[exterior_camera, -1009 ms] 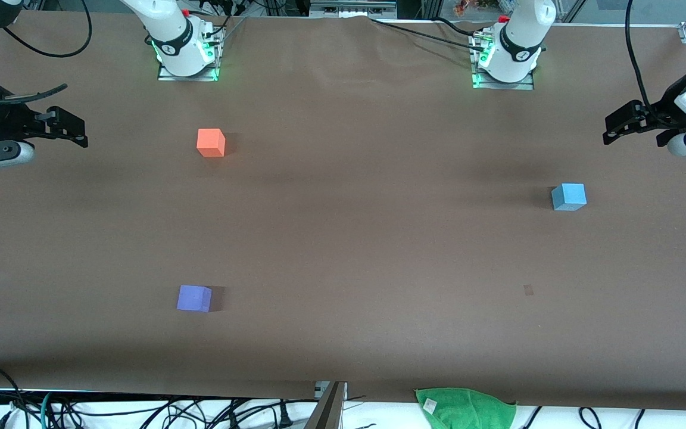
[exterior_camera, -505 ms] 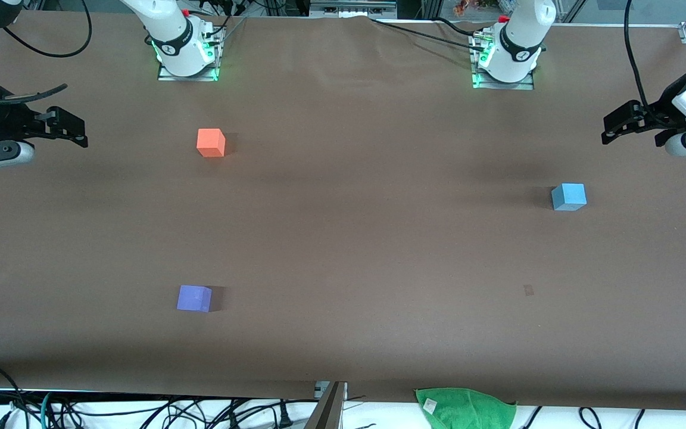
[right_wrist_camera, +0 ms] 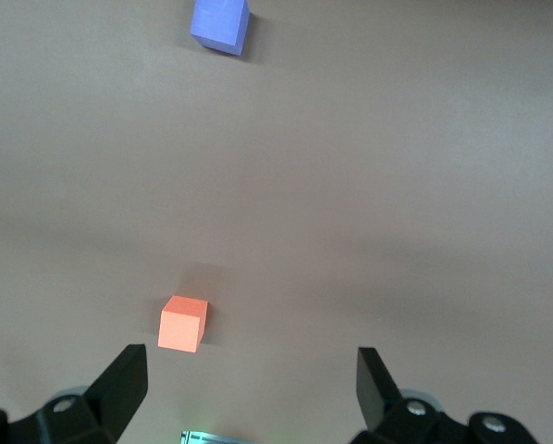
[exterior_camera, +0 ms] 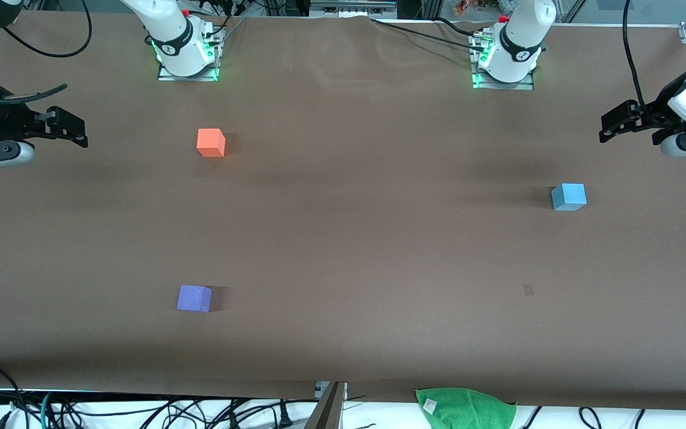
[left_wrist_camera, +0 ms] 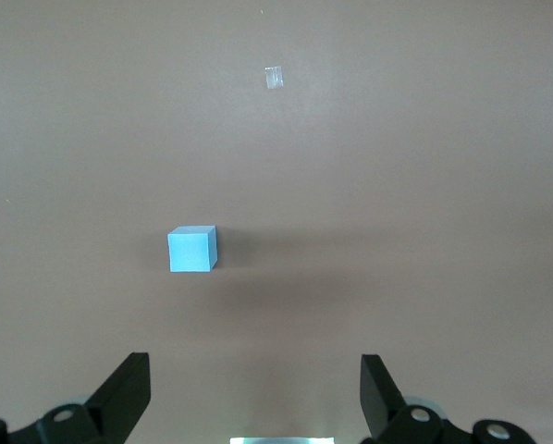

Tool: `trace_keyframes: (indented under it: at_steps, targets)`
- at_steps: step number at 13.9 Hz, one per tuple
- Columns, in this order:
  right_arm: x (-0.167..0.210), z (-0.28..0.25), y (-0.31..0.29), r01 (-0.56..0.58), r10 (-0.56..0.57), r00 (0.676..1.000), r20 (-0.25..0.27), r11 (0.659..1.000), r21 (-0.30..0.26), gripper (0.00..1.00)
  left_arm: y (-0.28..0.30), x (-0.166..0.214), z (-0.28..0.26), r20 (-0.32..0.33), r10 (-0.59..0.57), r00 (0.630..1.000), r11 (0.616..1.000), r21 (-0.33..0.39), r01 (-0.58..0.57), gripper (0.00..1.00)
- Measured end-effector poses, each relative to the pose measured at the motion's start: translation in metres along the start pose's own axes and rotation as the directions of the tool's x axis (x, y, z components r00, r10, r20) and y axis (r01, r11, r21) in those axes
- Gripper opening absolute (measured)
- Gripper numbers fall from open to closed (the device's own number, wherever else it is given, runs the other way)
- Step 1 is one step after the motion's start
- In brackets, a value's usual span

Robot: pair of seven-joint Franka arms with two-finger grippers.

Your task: Place blue block between orange and purple blocks

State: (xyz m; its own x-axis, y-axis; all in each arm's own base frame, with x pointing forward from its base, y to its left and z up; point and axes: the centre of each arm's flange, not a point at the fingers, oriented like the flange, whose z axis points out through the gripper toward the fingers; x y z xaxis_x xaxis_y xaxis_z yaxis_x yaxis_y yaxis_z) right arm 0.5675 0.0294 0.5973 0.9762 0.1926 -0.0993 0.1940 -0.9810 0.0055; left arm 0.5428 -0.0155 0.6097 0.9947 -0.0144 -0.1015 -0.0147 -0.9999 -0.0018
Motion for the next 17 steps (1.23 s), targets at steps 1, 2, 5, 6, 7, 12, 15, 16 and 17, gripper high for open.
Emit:
trace_keyframes:
  at_steps: [1,2,5,6,7,12,15,16,17]
  targets:
    - [0.000,0.000,0.000,0.000,0.000,1.000,0.000,1.000,0.000,1.00,0.000,0.000,0.000,0.000,0.000,1.000,1.000,0.000,0.000,1.00]
    - [0.000,0.000,0.000,0.000,0.000,1.000,0.000,1.000,0.000,1.00,0.000,0.000,0.000,0.001,0.000,1.000,1.000,0.000,0.000,1.00]
    - [0.000,0.000,0.000,0.000,0.000,1.000,0.000,1.000,0.000,1.00,0.000,0.000,0.001,0.001,0.000,1.000,1.000,0.000,0.000,1.00]
    - [0.000,0.000,0.000,0.000,0.000,1.000,0.000,1.000,0.000,1.00,0.000,0.000,0.001,0.001,0.000,1.000,1.000,0.000,0.000,1.00]
    - [0.000,0.000,0.000,0.000,0.000,1.000,0.000,1.000,0.000,1.00,0.000,0.000,0.001,0.001,-0.001,1.000,1.000,0.000,0.001,1.00]
    - [0.000,0.000,0.001,-0.001,0.001,1.000,0.000,1.000,0.000,1.00,-0.021,0.008,0.017,0.034,-0.037,0.999,0.999,0.006,0.037,1.00]
    - [0.000,0.000,0.001,-0.001,0.001,1.000,0.000,1.000,0.000,1.00,-0.065,0.024,0.060,0.121,-0.104,0.987,0.994,0.001,0.105,1.00]
    - [0.000,0.000,0.001,-0.001,0.001,1.000,0.000,1.000,0.000,1.00,-0.074,0.027,0.082,0.164,-0.116,0.980,0.993,0.001,0.117,1.00]
    - [0.000,0.000,0.001,-0.001,0.001,1.000,0.000,1.000,0.001,1.00,-0.080,0.029,0.105,0.197,-0.125,0.972,0.992,0.008,0.126,1.00]
